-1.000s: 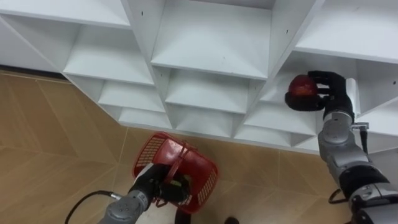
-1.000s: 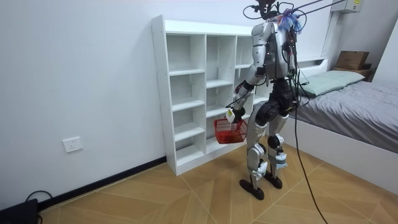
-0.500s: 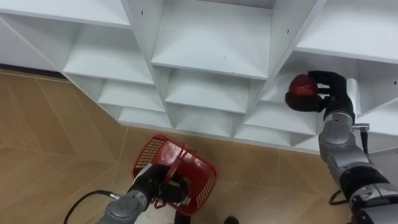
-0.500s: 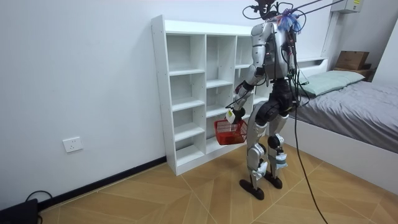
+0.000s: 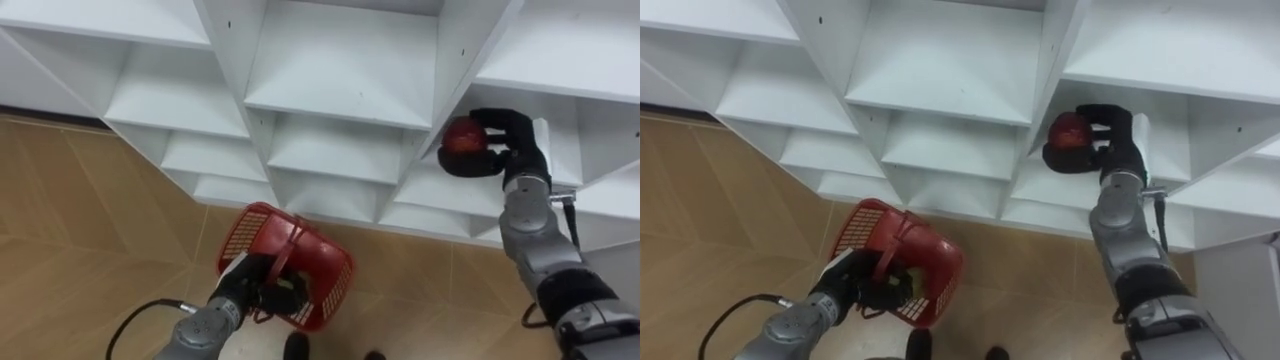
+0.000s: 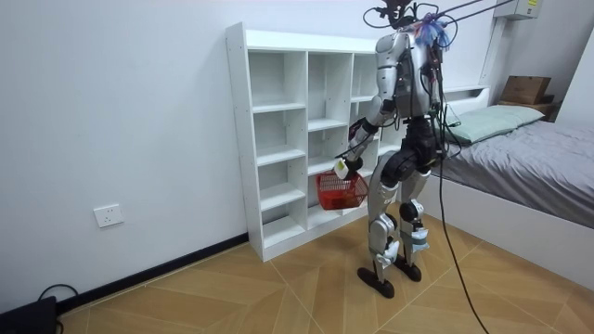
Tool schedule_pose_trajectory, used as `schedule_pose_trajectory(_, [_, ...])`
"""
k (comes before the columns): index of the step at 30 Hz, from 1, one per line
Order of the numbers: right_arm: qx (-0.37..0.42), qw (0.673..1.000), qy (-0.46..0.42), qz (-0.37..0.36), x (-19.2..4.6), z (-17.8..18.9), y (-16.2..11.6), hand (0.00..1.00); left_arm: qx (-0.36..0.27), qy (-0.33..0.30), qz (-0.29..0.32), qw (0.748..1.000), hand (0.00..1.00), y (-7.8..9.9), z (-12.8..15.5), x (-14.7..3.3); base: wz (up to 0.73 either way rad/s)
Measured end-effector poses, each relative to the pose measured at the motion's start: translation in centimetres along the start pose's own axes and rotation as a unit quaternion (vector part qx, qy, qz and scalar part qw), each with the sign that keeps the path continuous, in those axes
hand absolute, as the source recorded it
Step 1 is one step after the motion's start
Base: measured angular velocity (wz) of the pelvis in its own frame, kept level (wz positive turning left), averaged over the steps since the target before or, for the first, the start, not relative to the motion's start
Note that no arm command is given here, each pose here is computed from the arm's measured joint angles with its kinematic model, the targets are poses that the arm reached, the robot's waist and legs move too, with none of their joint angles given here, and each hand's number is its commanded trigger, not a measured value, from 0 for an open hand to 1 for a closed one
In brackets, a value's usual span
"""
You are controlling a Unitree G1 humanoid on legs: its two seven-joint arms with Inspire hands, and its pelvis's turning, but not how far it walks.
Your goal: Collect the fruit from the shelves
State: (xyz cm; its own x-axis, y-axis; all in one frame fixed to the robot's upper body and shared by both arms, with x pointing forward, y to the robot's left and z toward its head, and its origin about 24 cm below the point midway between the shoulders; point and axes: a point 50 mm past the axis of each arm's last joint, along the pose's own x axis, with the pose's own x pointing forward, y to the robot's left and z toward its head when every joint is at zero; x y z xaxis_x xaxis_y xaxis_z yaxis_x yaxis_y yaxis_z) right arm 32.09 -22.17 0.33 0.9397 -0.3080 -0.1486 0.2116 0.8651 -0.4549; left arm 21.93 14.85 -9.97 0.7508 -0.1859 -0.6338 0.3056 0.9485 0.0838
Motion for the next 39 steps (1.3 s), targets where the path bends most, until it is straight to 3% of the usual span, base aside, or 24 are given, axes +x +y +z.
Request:
schedule_pose_trajectory(13, [-0.04,0.988,0.022,0.148,-4.9,-4.1,4.1,1.0,-0.006,0.006,0.006,1.0,1.0,-0.3,-1.0,-0.6,-0.03])
schedule_pose_trajectory(22, [-0.01,0.971,0.014,0.24,-8.8,-5.0,5.8,1.0,-0.015,-0.008,-0.006,1.0,1.0,-0.7,-0.9,-0.9,-0.02])
schedule_pose_trajectory(29, [-0.035,0.948,-0.058,0.31,-10.3,-2.5,7.2,1.0,-0.025,-0.052,-0.018,0.998,1.0,-1.8,0.2,-1.1,-0.08])
schedule_pose_trajectory(39, [-0.026,0.936,-0.053,0.348,-11.2,-2.6,8.2,1.0,-0.029,-0.055,-0.034,0.997,1.0,-2.3,0.4,-1.1,-0.03])
